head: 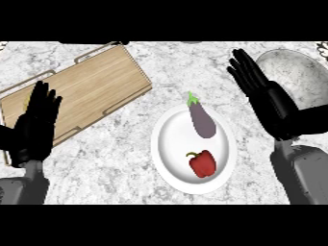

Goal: Pick the bell pepper from the plate and place it in the bowl

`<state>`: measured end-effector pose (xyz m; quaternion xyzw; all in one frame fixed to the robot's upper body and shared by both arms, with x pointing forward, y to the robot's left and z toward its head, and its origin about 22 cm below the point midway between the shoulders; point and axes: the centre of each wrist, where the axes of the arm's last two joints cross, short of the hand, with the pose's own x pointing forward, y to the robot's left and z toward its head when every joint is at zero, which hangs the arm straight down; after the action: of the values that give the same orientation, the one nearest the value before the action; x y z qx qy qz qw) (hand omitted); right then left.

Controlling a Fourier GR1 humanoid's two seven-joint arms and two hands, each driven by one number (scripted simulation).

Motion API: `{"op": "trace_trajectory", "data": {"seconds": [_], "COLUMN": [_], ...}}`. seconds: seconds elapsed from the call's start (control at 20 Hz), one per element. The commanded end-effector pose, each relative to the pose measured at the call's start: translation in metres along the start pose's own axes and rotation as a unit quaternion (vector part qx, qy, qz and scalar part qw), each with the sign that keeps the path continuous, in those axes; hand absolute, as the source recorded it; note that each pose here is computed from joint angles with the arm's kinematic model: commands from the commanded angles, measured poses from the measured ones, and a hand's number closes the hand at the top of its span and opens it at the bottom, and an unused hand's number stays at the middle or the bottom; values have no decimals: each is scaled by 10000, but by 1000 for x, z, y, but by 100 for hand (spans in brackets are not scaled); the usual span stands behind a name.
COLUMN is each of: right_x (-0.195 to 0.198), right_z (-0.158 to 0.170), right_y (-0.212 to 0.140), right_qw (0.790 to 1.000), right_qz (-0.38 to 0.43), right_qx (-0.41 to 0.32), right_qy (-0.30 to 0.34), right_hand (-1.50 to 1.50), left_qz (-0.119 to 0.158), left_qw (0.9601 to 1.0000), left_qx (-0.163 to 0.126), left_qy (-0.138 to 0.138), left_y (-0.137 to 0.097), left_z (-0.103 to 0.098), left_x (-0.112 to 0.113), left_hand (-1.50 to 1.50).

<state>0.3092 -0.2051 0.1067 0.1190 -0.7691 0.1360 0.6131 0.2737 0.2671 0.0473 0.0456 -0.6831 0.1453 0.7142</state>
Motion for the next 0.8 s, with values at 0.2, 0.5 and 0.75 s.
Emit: {"op": "trace_trajectory", "data": {"seconds": [0.2,0.5,0.75], "right_x": [-4,-54,-27], "right_z": [-28,-15,-12], "right_y": [46,-35,-87], "right_qw": [9410,9440,9103], "right_qz": [-1521,-1861,-1169], "right_qx": [2895,2288,3394], "right_qy": [-874,-1477,-2061], "right_hand": [150,-150,-150], "left_qz": [-1489,-2121,-2212], "left_qw": [9809,9662,9652], "left_qx": [-642,-863,-812], "left_qy": [-1071,-1183,-1136], "left_y": [-4,-13,-7], "left_z": [-14,-16,-18], "left_x": [34,38,36], "left_hand": [0,0,0]}}
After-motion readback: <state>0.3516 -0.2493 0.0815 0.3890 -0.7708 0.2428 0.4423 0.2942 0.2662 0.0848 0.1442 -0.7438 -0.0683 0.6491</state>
